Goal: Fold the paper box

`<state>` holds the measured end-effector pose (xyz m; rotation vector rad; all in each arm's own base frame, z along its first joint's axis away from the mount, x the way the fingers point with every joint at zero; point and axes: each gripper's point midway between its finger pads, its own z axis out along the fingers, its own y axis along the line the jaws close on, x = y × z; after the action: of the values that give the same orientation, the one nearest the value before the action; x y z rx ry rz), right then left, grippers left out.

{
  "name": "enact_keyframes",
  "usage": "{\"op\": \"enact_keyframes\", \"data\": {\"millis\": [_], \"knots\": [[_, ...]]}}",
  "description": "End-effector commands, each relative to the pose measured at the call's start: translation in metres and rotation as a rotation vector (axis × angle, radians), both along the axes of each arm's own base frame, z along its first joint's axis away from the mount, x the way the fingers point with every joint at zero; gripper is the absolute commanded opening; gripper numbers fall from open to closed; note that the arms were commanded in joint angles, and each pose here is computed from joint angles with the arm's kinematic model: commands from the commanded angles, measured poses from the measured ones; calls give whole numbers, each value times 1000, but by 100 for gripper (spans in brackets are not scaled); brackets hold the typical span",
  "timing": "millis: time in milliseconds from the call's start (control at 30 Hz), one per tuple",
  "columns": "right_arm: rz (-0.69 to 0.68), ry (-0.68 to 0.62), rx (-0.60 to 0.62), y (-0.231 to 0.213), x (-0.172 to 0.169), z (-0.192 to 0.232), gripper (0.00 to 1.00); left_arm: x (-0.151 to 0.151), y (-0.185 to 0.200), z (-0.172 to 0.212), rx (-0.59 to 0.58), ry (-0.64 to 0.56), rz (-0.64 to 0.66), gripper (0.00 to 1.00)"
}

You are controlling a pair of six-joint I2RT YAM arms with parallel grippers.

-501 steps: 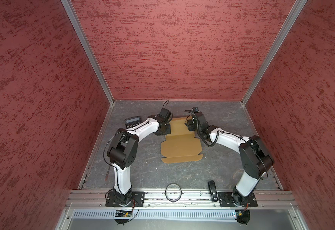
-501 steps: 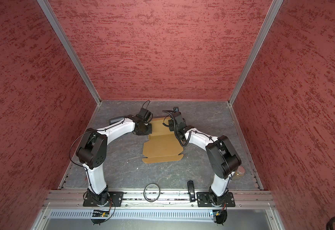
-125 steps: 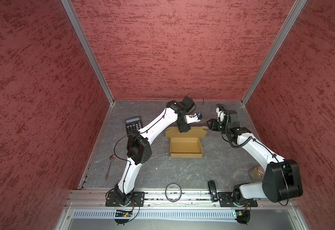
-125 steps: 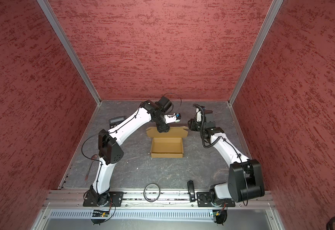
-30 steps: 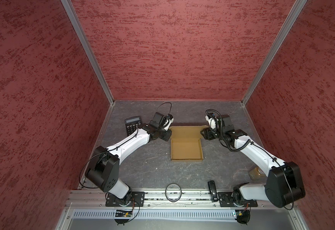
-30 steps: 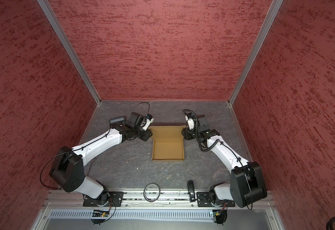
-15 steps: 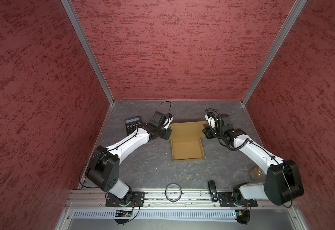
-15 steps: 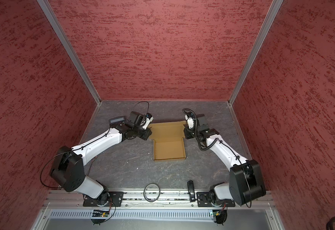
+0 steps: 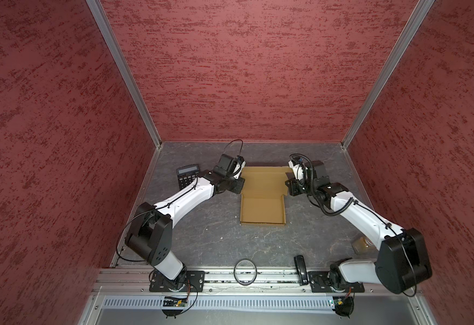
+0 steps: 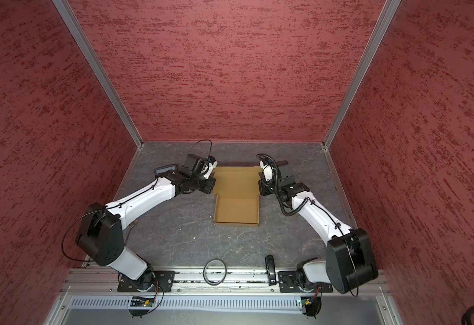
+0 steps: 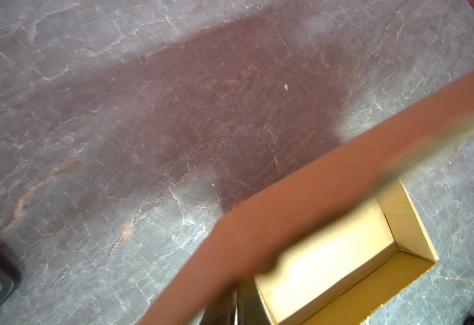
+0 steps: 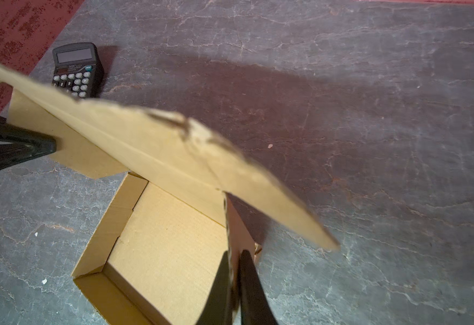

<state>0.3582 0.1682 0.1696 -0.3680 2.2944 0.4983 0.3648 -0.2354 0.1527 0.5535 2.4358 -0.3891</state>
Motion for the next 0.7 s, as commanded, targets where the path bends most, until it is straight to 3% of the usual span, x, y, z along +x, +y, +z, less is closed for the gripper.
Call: {"op": "enact_keyframes", "data": {"millis": [0,400,667], "knots": [[-11,-111,40,9,13,32,8,12,-5,11,-15,-31,26,5],[-14,-210,24,19,50,49,9,62,-15,26,-46,-122,97,3],[-4,-218,0,29,80,34,10,92,-8,34,-92,-173,167,3]]}}
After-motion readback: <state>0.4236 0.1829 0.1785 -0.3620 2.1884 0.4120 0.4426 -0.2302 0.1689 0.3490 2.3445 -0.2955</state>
